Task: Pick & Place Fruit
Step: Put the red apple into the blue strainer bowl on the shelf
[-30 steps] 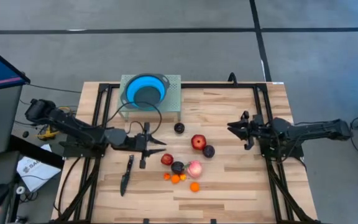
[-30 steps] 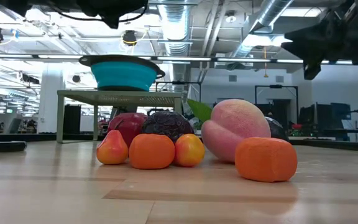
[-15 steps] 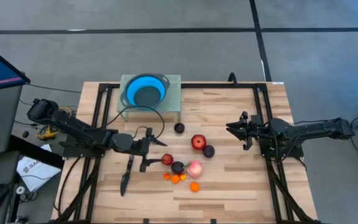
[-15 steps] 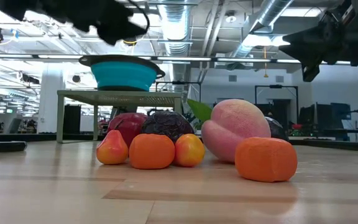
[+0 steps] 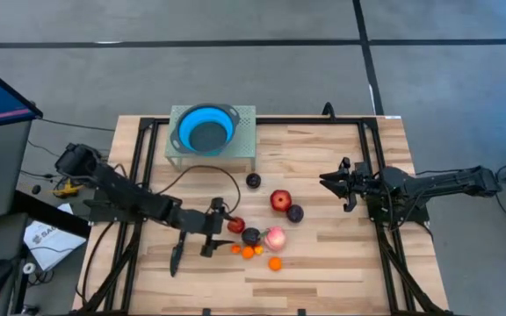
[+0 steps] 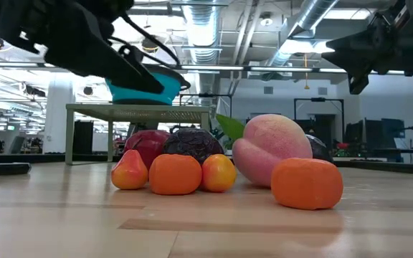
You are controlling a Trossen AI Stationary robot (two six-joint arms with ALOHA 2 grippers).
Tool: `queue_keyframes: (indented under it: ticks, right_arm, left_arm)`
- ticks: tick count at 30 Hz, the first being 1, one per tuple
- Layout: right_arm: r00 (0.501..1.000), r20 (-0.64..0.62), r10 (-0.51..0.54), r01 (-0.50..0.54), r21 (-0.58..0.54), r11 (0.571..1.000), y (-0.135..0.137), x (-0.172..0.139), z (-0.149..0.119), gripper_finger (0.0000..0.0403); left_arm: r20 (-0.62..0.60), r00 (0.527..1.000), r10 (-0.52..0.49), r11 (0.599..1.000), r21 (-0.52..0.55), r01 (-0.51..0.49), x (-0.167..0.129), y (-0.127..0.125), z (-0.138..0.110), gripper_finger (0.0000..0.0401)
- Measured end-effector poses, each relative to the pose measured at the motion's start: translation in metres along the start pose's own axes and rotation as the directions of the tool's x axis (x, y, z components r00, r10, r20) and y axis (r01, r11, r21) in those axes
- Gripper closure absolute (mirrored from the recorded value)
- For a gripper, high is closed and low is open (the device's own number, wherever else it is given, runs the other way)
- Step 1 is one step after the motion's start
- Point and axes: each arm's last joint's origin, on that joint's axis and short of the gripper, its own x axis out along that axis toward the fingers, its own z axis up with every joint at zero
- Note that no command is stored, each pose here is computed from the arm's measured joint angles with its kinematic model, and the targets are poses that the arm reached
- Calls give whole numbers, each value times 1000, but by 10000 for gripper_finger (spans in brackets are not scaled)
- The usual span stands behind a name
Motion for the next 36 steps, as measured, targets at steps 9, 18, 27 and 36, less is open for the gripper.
queue_keyframes:
  ticks: [9,18,27,36]
  right_arm:
    - [1000,-1,0,0,0,1000,0,0,0,308]
    - [1000,-1,0,0,0,1000,0,0,0,308]
    - [1000,-1,0,0,0,1000,0,0,0,308]
    - [1000,-5,-1,1,-1,1000,0,0,0,308]
  left_arm:
    - [-108,994,34,999,-15,-36,24,9,-2,102]
    - [-236,972,-7,995,-101,-18,27,27,-9,102]
    - [-249,968,-17,998,53,31,28,24,-12,102]
    - [-255,966,40,992,125,-9,30,26,-14,102]
